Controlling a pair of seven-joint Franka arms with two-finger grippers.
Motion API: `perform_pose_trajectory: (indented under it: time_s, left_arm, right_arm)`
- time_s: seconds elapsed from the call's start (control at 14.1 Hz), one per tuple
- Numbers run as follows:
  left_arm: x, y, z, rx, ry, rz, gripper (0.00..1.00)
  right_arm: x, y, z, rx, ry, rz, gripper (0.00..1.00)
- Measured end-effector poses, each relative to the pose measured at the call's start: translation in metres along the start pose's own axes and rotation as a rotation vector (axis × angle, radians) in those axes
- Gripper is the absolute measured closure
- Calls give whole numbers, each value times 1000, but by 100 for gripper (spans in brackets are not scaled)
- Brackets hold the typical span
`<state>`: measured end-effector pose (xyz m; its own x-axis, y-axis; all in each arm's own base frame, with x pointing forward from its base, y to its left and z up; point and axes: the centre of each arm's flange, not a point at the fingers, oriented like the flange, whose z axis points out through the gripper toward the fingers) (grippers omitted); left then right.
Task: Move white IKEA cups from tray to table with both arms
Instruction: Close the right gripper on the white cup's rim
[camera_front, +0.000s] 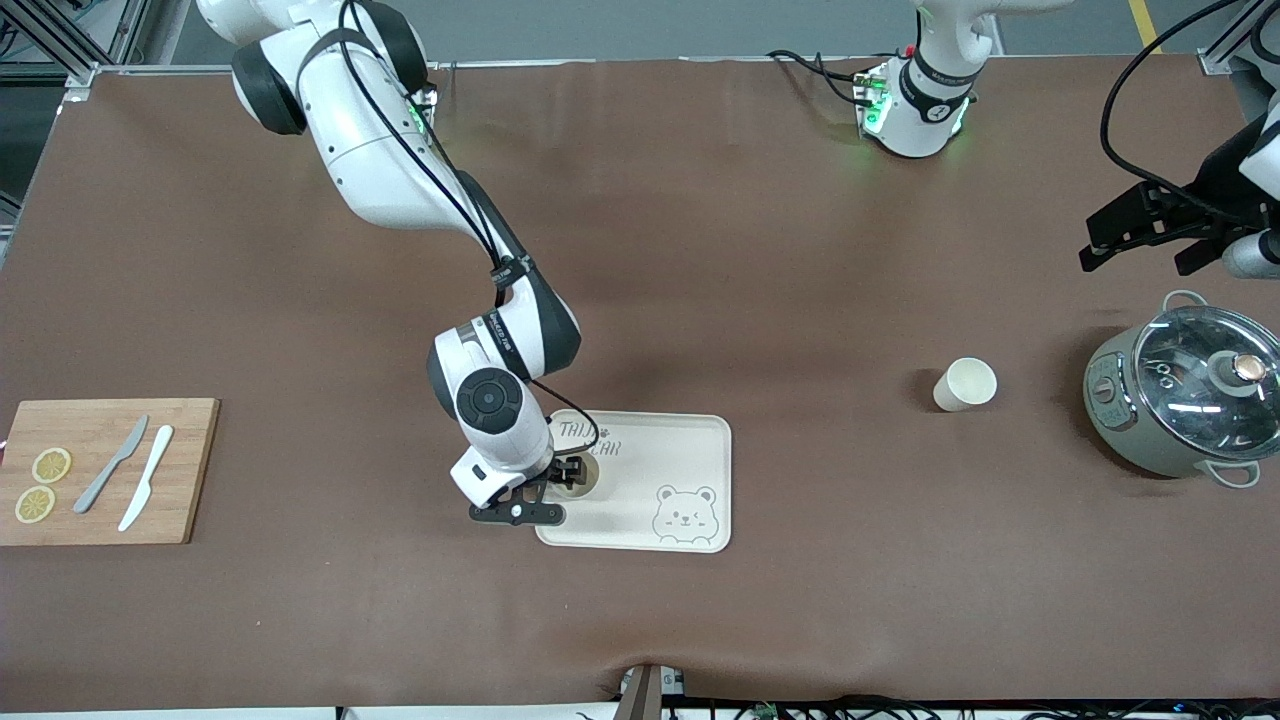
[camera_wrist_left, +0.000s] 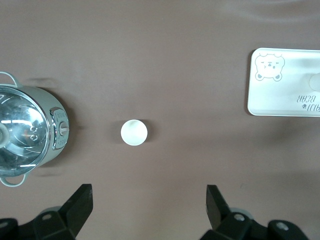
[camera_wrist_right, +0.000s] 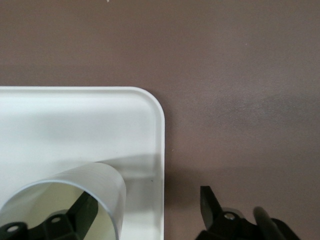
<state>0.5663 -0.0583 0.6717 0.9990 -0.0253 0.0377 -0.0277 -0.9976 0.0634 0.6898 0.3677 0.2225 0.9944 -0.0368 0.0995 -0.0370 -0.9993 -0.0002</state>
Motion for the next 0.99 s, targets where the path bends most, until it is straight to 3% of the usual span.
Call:
perform_pose_trajectory:
  time_s: [0.07,0.64,0.71,0.99]
  left_arm:
    - [0,0,0,0,0,0,0]
    - [0,0,0,0,0,0,0]
    - [0,0,0,0,0,0,0]
    - [0,0,0,0,-1,0,0]
  right_arm:
    - [0,0,0,0,0,0,24]
    - [0,-1,0,10,-5,7,41]
    - [0,-1,0,10,-5,7,49]
    - [-1,-1,0,11,-5,7,61]
